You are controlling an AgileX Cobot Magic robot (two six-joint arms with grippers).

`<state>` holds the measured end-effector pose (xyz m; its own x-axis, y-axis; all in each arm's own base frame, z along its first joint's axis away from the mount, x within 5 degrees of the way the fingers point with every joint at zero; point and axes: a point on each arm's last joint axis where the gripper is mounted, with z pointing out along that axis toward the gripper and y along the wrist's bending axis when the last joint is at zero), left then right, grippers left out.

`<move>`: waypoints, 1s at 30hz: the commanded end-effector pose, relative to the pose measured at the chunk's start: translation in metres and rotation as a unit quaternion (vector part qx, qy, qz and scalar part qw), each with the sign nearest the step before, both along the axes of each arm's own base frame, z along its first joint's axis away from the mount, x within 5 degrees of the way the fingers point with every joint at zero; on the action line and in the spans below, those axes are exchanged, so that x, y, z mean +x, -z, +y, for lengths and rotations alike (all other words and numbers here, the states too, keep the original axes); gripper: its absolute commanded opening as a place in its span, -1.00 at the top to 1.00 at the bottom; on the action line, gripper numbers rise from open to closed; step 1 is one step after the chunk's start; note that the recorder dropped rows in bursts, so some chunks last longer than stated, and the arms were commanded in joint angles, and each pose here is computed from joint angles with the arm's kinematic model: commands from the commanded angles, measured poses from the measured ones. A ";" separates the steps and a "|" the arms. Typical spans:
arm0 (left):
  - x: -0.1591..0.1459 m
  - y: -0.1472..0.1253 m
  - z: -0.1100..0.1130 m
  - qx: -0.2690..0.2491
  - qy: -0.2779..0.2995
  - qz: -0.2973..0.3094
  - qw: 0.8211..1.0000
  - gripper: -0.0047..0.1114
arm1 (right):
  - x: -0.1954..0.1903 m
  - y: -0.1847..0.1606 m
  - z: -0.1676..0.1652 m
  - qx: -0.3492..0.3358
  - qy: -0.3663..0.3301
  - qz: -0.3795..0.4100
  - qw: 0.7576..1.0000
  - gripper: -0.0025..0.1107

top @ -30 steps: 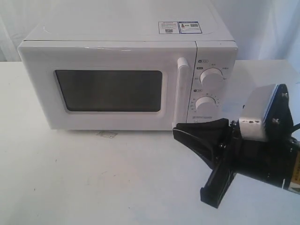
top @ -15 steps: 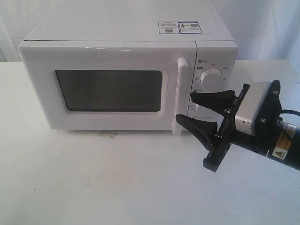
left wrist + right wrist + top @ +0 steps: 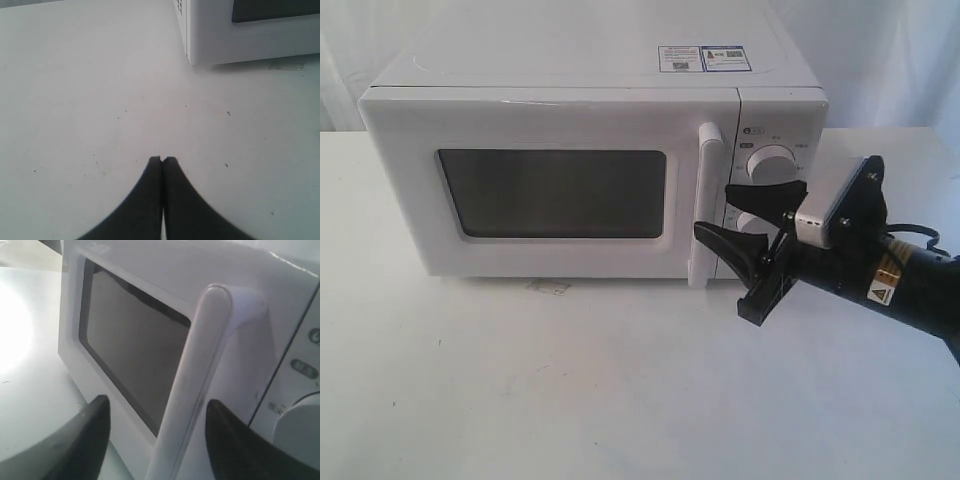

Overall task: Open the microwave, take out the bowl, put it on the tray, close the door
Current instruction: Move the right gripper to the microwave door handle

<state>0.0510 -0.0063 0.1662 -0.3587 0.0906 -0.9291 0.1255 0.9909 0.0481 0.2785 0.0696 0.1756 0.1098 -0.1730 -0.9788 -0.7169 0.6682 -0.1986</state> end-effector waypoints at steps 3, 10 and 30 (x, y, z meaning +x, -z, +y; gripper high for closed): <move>0.000 0.001 0.000 -0.003 -0.002 0.000 1.000 0.92 | 0.007 -0.005 -0.002 0.012 0.003 -0.010 1.000 0.01; 0.000 0.001 0.000 -0.003 -0.002 0.000 1.000 0.92 | 0.015 -0.001 -0.001 0.021 0.003 0.002 1.000 0.01; 0.000 0.001 0.000 -0.003 -0.002 0.000 1.000 0.92 | 0.032 0.004 0.026 0.040 -0.037 0.016 0.998 0.03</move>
<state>0.0510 -0.0063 0.1662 -0.3587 0.0906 -0.9291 0.1255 0.9909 0.0481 0.3083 0.0854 0.1697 0.0701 -0.0991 -0.9926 -0.7424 0.6594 -0.1182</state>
